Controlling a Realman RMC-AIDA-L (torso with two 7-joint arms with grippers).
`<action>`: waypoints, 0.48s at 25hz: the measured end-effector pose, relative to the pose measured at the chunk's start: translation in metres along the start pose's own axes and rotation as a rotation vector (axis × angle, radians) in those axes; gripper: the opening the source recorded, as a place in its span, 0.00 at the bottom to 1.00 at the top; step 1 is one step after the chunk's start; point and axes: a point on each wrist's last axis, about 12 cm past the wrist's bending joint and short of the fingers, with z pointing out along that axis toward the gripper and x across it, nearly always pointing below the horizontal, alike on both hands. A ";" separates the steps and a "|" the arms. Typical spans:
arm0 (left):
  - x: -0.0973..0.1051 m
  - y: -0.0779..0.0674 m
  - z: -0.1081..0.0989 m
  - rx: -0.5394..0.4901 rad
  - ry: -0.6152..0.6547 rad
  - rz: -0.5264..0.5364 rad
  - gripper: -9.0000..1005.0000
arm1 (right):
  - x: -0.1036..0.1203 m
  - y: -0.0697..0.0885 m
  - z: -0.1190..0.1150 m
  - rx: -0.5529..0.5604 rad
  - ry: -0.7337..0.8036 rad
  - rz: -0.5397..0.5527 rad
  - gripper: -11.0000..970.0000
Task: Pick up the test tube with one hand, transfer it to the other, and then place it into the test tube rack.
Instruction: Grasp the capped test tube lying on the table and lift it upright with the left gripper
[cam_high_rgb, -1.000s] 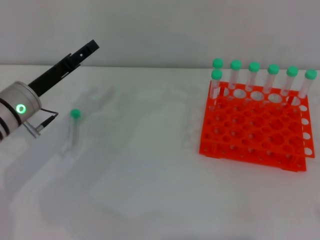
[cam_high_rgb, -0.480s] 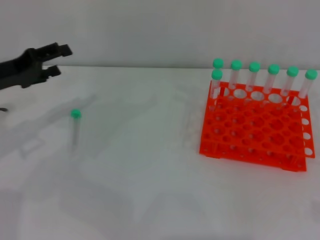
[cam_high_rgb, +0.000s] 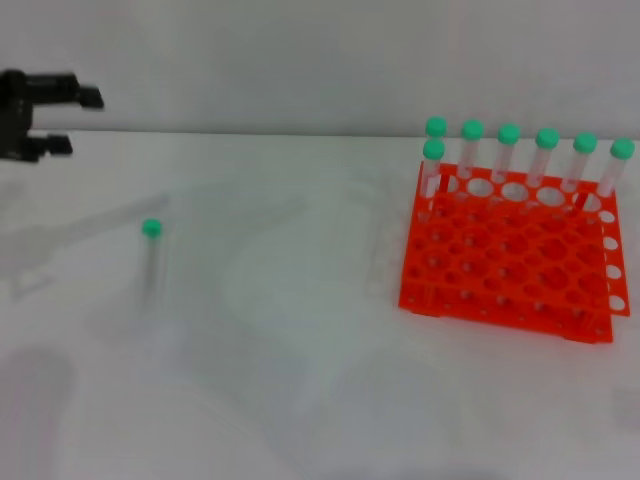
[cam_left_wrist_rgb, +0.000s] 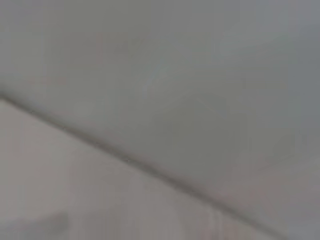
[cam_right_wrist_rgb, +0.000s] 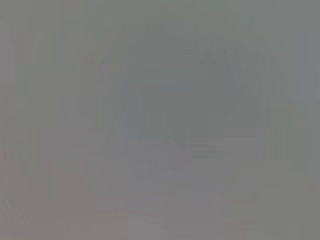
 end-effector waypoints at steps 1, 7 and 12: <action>0.000 -0.003 0.002 -0.036 0.046 -0.006 0.87 | 0.000 0.000 0.000 0.001 0.002 0.000 0.90; -0.003 -0.019 0.016 -0.211 0.227 0.004 0.87 | 0.002 -0.004 -0.003 0.015 0.012 -0.002 0.90; -0.018 -0.042 0.022 -0.281 0.264 0.021 0.87 | 0.002 -0.007 -0.005 0.026 0.016 -0.004 0.90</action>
